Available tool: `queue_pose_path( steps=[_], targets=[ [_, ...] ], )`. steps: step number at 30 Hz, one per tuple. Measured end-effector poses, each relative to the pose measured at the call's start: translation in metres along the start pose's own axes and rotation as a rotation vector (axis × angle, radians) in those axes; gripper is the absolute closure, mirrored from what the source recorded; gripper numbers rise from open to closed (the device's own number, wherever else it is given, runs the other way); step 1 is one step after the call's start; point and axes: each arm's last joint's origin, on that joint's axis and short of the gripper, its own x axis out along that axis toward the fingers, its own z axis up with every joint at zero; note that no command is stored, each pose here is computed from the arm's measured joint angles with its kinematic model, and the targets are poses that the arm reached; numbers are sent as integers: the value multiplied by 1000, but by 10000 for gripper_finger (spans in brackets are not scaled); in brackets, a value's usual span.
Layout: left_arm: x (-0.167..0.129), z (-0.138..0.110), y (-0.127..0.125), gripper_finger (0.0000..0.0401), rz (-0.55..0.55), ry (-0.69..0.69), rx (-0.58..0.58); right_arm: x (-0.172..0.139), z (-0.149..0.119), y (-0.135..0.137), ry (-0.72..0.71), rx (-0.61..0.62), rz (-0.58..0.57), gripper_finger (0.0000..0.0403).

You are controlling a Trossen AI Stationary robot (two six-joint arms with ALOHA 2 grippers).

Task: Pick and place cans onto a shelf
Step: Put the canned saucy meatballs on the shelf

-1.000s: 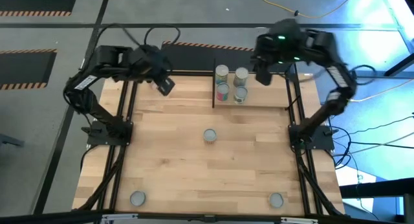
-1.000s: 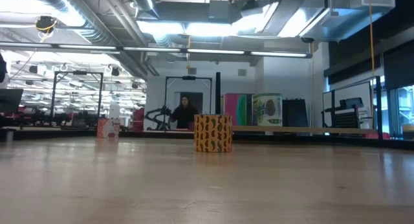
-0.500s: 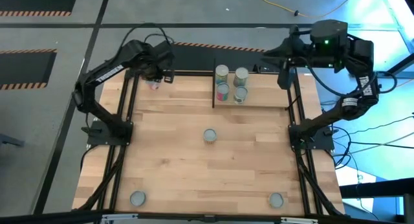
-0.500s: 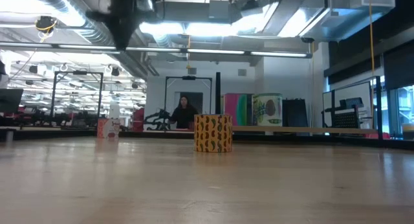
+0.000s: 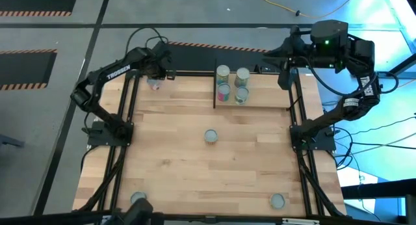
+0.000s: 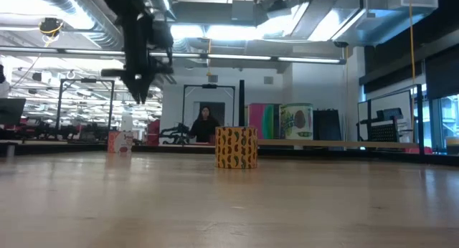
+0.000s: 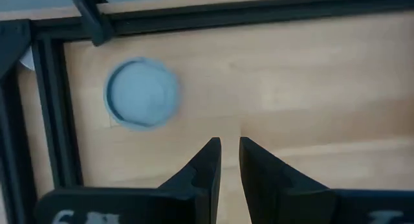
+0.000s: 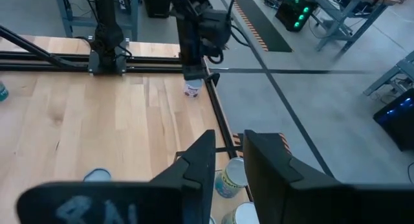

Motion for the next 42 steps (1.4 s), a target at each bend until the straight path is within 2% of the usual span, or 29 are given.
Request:
queue_pose_path(
  steps=[8, 17, 28, 42],
  targets=[
    [43, 4, 22, 351, 97, 96, -47, 0, 0, 0, 1, 23, -3, 320],
    [69, 10, 18, 351, 104, 112, 1, 0, 0, 0, 0, 23, -3, 320],
    [75, 12, 18, 351, 179, 69, 15, 0, 0, 0, 0, 23, -3, 320],
    [76, 13, 20, 351, 169, 79, 4, 0, 0, 0, 0, 23, -3, 320]
  ],
)
